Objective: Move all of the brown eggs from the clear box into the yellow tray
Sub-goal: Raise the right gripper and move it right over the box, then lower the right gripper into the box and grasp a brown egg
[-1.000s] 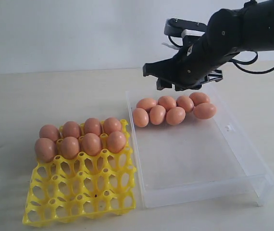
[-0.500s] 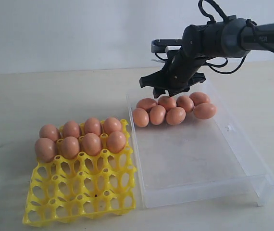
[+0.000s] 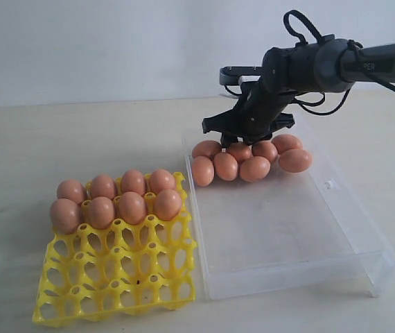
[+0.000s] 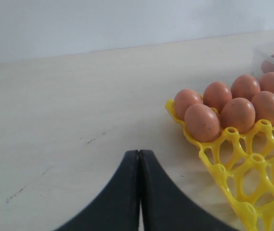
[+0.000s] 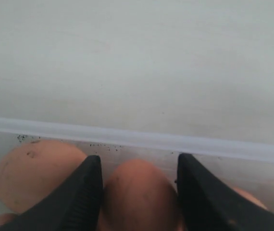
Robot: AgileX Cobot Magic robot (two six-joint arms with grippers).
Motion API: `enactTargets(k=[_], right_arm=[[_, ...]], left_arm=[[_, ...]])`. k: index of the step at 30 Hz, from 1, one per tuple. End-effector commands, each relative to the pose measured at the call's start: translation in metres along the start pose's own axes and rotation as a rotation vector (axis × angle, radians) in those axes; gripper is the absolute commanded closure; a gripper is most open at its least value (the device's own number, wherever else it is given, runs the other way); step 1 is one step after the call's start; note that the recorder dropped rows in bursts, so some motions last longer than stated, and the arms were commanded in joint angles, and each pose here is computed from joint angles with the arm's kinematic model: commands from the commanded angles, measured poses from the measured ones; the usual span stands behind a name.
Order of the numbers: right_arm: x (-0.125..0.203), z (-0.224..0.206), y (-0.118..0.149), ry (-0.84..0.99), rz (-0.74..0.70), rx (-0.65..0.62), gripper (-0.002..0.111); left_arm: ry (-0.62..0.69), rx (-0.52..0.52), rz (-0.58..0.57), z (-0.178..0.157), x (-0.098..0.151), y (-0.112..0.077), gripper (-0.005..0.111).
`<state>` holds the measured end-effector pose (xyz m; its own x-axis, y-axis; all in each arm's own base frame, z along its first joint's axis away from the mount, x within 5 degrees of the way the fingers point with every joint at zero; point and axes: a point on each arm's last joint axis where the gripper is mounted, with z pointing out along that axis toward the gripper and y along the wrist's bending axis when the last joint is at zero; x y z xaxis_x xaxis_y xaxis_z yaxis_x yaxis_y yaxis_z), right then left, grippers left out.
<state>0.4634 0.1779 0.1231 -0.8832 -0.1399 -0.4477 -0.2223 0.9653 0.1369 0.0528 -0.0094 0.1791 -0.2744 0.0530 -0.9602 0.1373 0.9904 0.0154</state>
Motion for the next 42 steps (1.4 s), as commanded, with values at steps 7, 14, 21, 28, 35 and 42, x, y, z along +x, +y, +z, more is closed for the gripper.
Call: enactTargets(k=[7,14,21,28,35,42], right_arm=[[0.006,0.011,-0.004,0.034,-0.057,0.005,0.107],[0.007,0.003,0.002,0.056,-0.106,-0.002,0.108],[-0.009,-0.034,0.019,-0.035,-0.13,-0.03,0.108],[-0.02,-0.069,0.029,-0.097,-0.164,-0.047,0.108],[0.0,-0.061,0.024,-0.039,-0.183,-0.037,0.103],[0.01,-0.038,0.019,-0.035,-0.203,-0.02,0.062]], left_arm=[[-0.019,0.002,-0.002,-0.001,-0.002,0.0,0.107],[-0.019,0.002,-0.002,-0.001,-0.002,0.0,0.107],[-0.019,0.002,-0.002,-0.001,-0.002,0.0,0.107],[-0.019,0.002,-0.002,-0.001,-0.002,0.0,0.107],[-0.019,0.002,-0.002,-0.001,-0.002,0.0,0.107],[-0.019,0.002,-0.002,-0.001,-0.002,0.0,0.107]])
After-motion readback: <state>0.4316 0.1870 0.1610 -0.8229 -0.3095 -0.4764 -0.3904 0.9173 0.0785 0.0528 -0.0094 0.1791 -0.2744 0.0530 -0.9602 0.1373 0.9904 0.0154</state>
